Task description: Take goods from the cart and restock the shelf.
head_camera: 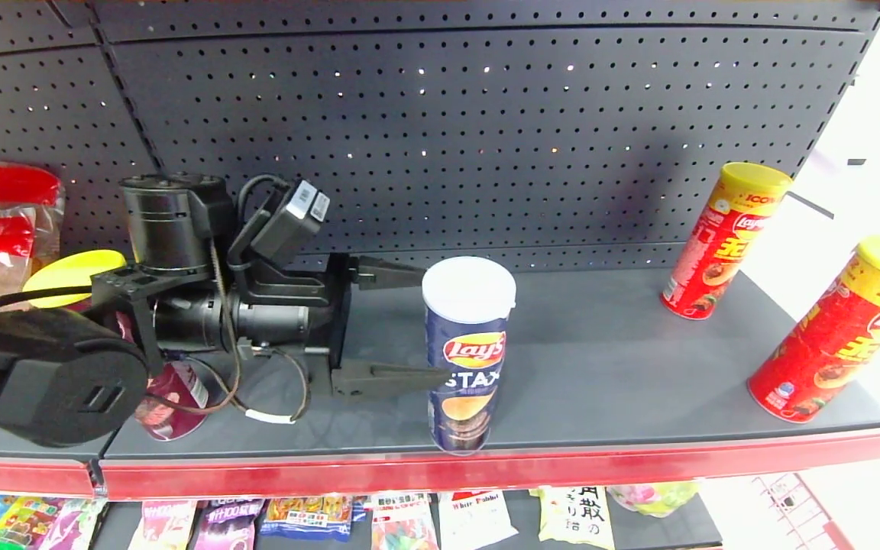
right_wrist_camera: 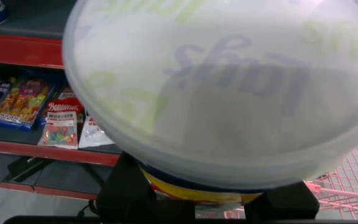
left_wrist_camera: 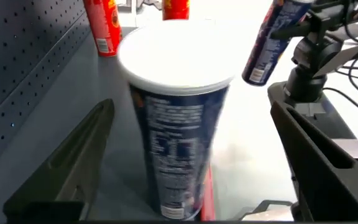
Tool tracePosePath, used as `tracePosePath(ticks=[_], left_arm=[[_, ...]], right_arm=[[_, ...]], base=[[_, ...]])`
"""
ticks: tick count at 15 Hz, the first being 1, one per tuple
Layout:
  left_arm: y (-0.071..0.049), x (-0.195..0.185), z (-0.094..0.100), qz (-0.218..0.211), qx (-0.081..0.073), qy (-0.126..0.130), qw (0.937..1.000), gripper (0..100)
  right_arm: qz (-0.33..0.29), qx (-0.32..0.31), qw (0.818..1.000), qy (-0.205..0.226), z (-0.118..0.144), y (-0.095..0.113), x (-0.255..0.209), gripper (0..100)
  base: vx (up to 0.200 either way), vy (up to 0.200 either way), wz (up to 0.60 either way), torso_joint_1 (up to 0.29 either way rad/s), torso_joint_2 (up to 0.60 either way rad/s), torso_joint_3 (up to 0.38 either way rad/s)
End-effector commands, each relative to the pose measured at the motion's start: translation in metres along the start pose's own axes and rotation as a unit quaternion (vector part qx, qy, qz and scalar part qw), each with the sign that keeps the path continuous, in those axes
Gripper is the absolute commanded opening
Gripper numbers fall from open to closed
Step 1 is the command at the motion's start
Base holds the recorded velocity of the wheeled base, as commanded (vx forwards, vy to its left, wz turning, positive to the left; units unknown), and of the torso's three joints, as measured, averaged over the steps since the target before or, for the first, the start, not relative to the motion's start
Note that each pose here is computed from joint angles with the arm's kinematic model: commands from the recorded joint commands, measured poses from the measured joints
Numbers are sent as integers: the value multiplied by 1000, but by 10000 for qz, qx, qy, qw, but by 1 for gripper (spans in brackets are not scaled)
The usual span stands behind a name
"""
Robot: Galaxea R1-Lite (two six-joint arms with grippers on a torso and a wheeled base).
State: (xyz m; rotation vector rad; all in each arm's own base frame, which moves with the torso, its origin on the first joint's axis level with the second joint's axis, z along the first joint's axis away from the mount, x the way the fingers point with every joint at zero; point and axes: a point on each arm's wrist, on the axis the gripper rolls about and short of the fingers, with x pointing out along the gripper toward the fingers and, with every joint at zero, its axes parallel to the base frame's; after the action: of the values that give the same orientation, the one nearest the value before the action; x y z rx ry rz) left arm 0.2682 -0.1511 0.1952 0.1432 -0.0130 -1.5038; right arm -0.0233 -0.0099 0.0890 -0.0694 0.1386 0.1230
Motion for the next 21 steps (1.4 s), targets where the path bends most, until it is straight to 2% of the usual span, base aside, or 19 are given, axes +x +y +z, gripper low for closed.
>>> tracePosePath(ticks=[1,3,4,5,6,7,8,9,10,11,12,13,14,15,16,17,18,20,21], left_arm=[[-8,-14,19,147,185,-141,9996,100],[-9,-22,32,571,232,-191,9979,100],[-16,-29,44,1125,103,-253,9933,100],[-22,-35,53,1494,-55,-341,9882,100],[-29,-40,61,1762,-131,-433,9833,100],[-38,-47,69,2021,-150,-527,9778,100],[-43,-51,74,2177,-87,-578,9743,100],[-45,-54,76,2284,-59,-604,9717,100],[-53,-59,82,2664,-60,-607,9619,100],[-60,-64,85,2808,-107,-551,9581,100],[-70,-69,88,2875,-173,-463,9565,100],[-82,-76,90,2927,-300,-301,9552,100],[-89,-80,91,2932,-370,-195,9551,100],[-103,-87,89,2918,-435,90,9554,100],[-111,-90,88,2894,-443,220,9559,100],[-114,-92,86,2864,-484,267,9565,100],[-120,-94,82,2836,-514,304,9571,100],[-126,-97,78,2827,-525,313,9573,100],[-135,-101,74,2834,-525,314,9571,100]], right_arm=[[12,-3,10000,8,0,0,0,0],[50,-11,10000,6,0,0,0,0],[67,-25,10000,43,1,0,1,0],[158,-41,9999,38,11,0,1,0],[312,-66,9995,68,28,-1,3,0],[467,-88,9988,128,59,-1,8,0],[643,-95,9977,166,84,1,15,0],[804,-103,9965,182,96,2,20,0],[1321,-125,9910,169,125,8,38,0],[1548,-137,9877,159,142,12,51,0],[1699,-141,9852,169,158,16,66,0],[1814,-143,9830,226,172,21,83,0],[1868,-144,9819,262,179,24,95,0],[1906,-143,9812,269,190,31,122,0],[1914,-147,9809,307,193,36,140,0],[1937,-165,9804,318,195,40,151,0],[2055,-194,9780,295,199,52,179,0],[2057,-182,9784,119,204,62,211,0],[2058,-156,9784,-101,208,72,244,0]], base=[[0,0,0,0,0,0],[0,0,0,0,0,0],[0,0,0,0,0,0],[0,0,0,0,0,0],[0,0,0,0,0,0],[0,0,0,0,0,0],[0,0,0,0,0,0],[0,0,0,0,0,0],[0,0,0,0,0,0],[0,0,0,0,0,0],[0,0,0,0,0,0],[0,0,0,0,0,0],[0,0,0,0,0,0],[0,0,0,0,0,0],[0,0,0,0,0,0],[0,0,0,0,0,0],[0,0,0,0,0,0],[0,0,0,0,0,0],[0,0,0,0,0,0]])
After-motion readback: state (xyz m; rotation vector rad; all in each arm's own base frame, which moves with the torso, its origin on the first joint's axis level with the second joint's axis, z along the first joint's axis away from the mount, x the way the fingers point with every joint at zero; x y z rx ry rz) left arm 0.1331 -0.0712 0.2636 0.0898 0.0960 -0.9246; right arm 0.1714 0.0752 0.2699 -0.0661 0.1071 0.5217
